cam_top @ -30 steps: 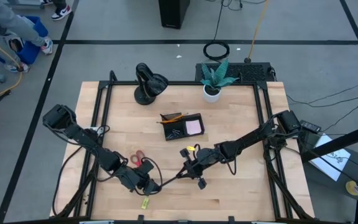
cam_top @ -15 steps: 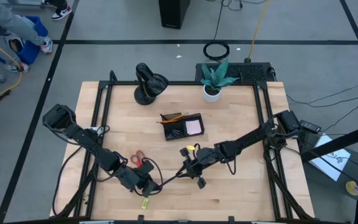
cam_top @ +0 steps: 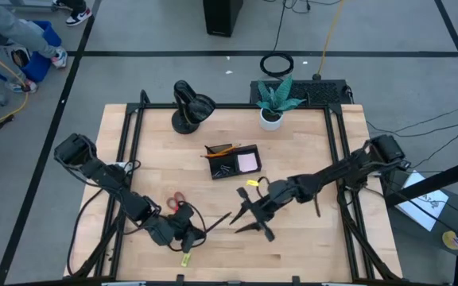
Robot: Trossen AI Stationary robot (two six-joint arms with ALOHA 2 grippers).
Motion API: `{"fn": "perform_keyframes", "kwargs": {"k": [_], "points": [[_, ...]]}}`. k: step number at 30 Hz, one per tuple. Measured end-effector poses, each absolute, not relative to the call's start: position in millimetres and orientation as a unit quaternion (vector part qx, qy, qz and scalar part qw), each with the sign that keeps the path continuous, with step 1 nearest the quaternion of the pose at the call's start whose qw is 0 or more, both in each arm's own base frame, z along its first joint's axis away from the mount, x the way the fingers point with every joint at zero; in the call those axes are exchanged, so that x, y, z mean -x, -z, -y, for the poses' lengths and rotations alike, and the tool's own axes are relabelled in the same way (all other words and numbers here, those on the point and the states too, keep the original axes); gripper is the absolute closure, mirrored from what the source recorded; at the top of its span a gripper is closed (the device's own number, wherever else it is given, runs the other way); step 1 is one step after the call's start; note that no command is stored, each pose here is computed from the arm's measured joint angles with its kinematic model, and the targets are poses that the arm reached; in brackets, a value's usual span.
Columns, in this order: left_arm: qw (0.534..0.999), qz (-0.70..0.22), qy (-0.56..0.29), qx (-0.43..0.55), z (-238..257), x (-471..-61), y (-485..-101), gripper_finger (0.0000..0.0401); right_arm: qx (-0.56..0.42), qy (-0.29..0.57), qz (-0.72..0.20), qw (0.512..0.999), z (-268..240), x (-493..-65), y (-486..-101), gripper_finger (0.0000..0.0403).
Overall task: Pick and place office supplies into organizer
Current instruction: Put the black pen into the desk organizer
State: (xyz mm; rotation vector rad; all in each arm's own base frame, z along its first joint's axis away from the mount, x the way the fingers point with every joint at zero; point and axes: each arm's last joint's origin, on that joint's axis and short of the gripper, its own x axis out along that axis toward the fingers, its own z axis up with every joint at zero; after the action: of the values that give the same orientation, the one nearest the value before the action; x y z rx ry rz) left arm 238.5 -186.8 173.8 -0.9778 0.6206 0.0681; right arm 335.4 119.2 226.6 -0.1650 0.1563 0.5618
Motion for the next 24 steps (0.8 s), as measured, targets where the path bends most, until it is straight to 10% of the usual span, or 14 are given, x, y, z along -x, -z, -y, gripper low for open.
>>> {"fn": "perform_keyframes", "kwargs": {"k": [24], "points": [[0.962, -0.067, -0.06, 0.258, 184, -251, -207, 0.0373, -0.115, -0.122, 0.132, 0.977, -66, -242, -190, 0.0284]]}}
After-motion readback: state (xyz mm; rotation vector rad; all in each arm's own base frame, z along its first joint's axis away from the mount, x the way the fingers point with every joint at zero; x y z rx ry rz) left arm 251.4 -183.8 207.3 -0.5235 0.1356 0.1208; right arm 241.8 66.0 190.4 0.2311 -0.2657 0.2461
